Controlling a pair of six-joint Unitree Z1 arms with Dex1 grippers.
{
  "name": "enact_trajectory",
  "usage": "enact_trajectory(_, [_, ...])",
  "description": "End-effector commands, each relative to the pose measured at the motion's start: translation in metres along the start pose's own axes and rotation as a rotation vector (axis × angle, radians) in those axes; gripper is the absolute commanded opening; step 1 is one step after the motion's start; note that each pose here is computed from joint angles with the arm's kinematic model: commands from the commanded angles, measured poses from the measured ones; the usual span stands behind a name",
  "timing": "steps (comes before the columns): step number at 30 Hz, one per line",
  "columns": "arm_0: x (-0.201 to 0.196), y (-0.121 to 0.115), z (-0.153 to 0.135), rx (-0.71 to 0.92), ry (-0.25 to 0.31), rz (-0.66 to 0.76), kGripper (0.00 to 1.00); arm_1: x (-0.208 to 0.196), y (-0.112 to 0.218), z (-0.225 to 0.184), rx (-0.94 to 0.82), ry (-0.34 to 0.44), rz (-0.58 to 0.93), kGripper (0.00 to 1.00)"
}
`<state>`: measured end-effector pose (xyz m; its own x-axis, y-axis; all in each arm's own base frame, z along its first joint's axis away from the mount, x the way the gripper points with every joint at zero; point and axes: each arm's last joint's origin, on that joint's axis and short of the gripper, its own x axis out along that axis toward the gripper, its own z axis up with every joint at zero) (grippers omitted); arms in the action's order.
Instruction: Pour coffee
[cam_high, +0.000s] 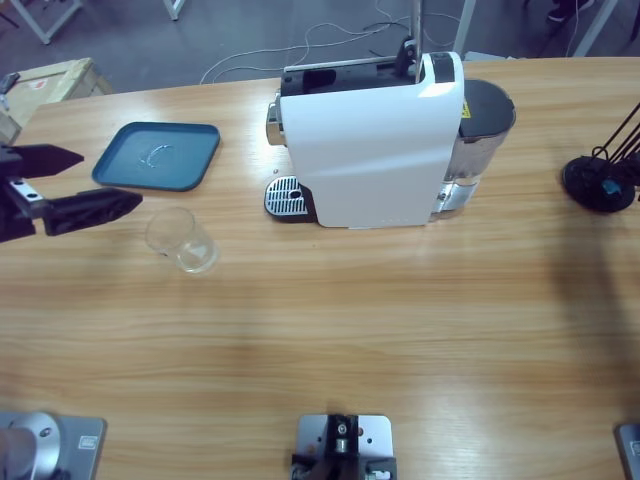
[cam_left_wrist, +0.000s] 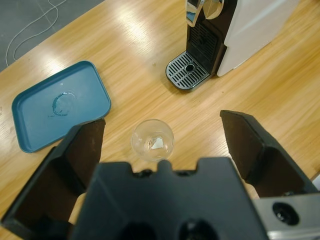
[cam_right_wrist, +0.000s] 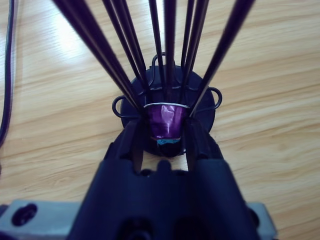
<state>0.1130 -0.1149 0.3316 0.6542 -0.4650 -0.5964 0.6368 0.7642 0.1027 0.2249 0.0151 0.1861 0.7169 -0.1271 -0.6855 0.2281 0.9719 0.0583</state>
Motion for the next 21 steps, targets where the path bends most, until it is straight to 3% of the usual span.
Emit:
enact_trajectory(1, [0.004,-0.002,-0.011,0.003,0.026,-0.005,0.996,0.007,-0.006,-0.008,-0.017,0.041,-0.020,0.209])
enact_trajectory(15, [0.004,-0.002,-0.012,0.002,0.026,-0.007,0.996,-0.001,-0.009,-0.010,-0.029,0.030,-0.014,0.174])
enact_trajectory(16, [0.004,-0.002,-0.012,0.002,0.026,-0.007,0.996,-0.002,-0.009,-0.010,-0.029,0.028,-0.012,0.160])
enact_trajectory(18, [0.003,-0.002,-0.012,-0.001,0.026,-0.006,0.996,-0.003,-0.009,-0.010,-0.036,0.017,-0.007,0.017])
enact_trajectory(21, [0.003,-0.002,-0.015,-0.011,0.029,-0.008,0.996,-0.004,-0.008,-0.009,-0.046,0.004,0.004,0.000])
